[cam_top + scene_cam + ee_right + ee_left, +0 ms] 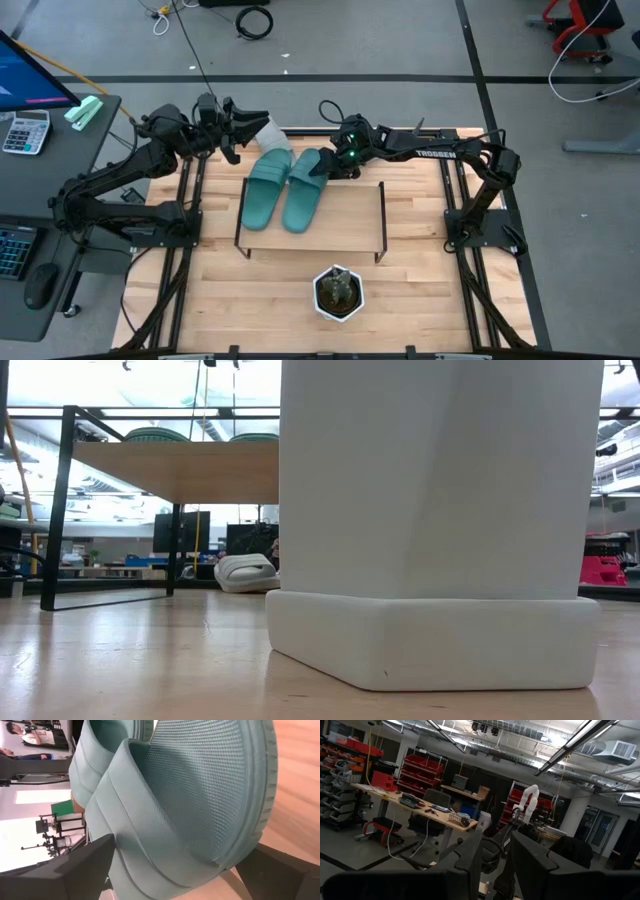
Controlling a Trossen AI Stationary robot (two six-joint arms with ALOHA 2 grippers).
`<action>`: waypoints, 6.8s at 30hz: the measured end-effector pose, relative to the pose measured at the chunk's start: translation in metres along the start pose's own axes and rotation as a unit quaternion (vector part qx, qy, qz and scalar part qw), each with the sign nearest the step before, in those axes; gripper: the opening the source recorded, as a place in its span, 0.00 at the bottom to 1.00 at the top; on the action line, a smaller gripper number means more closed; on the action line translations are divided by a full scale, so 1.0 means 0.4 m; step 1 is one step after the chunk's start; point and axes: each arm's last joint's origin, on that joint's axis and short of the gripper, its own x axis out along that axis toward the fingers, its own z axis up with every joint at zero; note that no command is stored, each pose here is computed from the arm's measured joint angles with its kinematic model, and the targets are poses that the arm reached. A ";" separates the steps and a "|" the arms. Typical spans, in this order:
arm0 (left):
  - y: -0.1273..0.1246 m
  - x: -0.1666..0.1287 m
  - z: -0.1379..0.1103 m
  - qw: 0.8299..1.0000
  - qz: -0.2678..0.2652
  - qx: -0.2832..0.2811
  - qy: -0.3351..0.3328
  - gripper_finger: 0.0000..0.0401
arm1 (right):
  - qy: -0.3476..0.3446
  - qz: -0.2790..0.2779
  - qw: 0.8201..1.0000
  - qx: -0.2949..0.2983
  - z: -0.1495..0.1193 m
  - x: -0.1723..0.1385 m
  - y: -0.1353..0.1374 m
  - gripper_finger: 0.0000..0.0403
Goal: Pick and place slides into the shelf
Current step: Put the green slipper on the shelf, then put the right gray slipper on the shelf
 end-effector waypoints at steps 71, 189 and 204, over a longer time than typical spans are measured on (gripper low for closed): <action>0.000 0.000 0.000 1.000 0.000 0.001 0.000 0.27 | -0.036 -0.029 0.993 0.107 0.036 -0.047 -0.024 0.89; 0.067 0.047 -0.044 0.995 0.089 -0.029 0.027 0.27 | -0.157 -0.273 0.945 -0.089 0.109 -0.361 -0.128 0.89; 0.115 0.062 -0.058 0.987 0.152 -0.048 0.021 0.22 | -0.162 -0.299 0.941 0.006 0.213 -0.451 -0.302 0.88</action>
